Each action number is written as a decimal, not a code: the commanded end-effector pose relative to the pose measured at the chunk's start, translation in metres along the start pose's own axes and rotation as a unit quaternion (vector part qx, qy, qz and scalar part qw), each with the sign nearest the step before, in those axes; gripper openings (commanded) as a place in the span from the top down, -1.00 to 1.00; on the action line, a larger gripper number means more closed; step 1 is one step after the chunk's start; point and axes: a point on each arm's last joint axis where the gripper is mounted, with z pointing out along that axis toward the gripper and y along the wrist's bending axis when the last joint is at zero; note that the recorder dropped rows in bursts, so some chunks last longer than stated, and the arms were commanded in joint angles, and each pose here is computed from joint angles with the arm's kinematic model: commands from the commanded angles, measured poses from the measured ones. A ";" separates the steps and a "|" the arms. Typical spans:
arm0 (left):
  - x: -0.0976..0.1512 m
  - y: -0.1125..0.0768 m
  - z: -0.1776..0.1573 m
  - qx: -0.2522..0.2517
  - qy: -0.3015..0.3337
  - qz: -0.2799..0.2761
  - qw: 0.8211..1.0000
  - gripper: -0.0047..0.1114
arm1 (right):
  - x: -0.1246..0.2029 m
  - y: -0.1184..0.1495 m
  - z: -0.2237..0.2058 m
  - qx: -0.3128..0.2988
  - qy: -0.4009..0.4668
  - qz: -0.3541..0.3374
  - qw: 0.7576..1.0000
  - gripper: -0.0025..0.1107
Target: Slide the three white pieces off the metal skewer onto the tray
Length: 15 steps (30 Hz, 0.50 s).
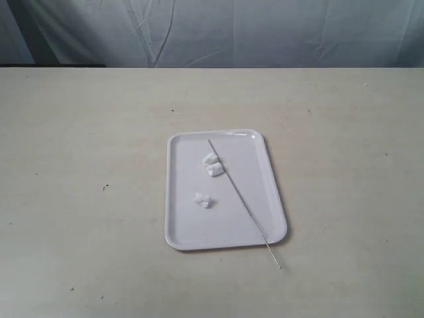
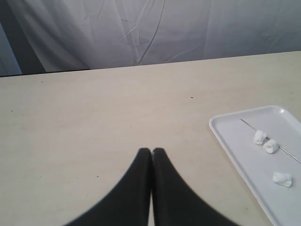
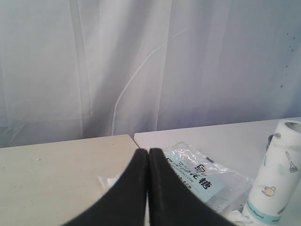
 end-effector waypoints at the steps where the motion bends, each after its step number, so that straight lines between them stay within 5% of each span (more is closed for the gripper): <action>1: 0.001 -0.002 -0.002 0.012 -0.002 -0.019 1.000 0.92 | 0.001 0.000 -0.001 -0.002 -0.002 0.002 1.000 0.97; 10: 0.055 0.006 0.015 -0.041 0.029 -0.105 0.993 0.92 | -0.001 -0.006 -0.016 0.011 -0.060 0.048 0.997 0.97; 15: 0.068 0.011 0.015 -0.071 -0.008 -0.056 0.996 0.92 | 0.023 0.000 -0.030 -0.012 -0.103 0.045 0.994 0.97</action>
